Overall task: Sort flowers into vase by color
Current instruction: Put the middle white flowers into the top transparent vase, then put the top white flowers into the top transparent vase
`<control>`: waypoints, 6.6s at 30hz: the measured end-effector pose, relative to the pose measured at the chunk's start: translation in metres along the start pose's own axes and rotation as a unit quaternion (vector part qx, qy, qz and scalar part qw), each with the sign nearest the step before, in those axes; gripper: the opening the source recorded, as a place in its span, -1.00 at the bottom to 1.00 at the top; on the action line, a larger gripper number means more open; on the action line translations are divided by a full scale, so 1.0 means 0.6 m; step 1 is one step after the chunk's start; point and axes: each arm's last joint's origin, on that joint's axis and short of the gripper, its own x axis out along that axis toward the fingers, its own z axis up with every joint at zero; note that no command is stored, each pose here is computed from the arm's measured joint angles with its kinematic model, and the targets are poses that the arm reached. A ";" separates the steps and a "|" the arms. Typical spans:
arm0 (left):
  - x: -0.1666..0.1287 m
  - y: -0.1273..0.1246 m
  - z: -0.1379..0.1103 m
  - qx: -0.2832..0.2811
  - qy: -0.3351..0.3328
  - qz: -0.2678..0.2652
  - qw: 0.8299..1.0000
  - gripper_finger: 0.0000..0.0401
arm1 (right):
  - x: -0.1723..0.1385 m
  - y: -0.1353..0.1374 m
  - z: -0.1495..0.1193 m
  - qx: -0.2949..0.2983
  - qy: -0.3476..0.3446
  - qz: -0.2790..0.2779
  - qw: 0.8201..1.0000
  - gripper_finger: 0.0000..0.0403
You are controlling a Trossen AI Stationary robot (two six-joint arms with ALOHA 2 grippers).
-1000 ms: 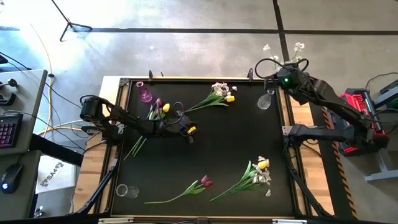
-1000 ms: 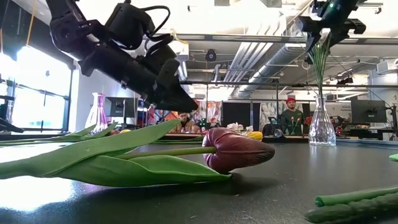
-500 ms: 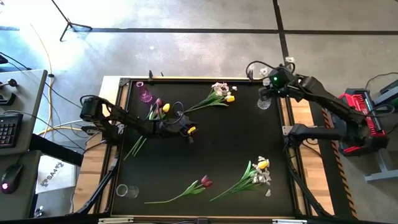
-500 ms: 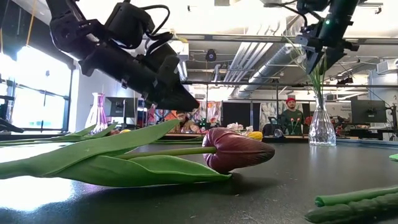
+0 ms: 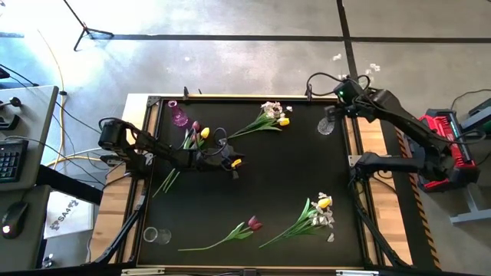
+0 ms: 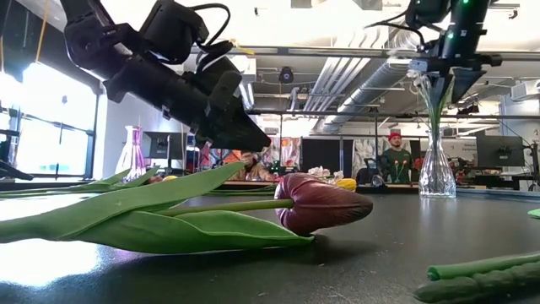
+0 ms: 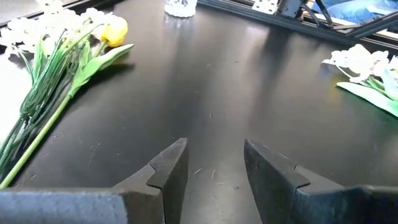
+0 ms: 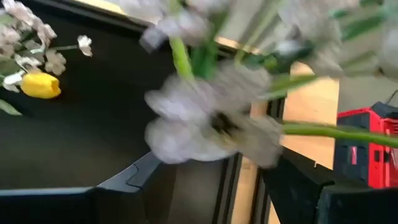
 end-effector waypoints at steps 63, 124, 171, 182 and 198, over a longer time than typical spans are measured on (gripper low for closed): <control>0.036 0.053 0.049 0.005 0.076 0.032 0.997 -0.40 | 0.099 0.213 -0.271 0.072 -0.126 0.373 0.916 0.06; 0.160 0.235 0.105 -0.009 0.222 0.120 0.968 -0.98 | 0.091 0.213 -0.283 0.017 -0.183 0.348 0.919 0.06; -0.030 -0.039 0.104 -0.011 -0.205 -0.068 0.976 -1.00 | -0.006 0.259 -0.295 -0.048 -0.347 0.523 0.777 0.06; -0.040 -0.063 0.100 0.000 -0.211 -0.091 0.973 -1.00 | 0.006 0.299 -0.291 -0.035 -0.397 0.558 0.728 0.06; -0.058 -0.108 0.077 0.032 -0.184 -0.131 0.974 -1.00 | -0.016 0.416 -0.255 -0.073 -0.438 0.548 0.709 -0.11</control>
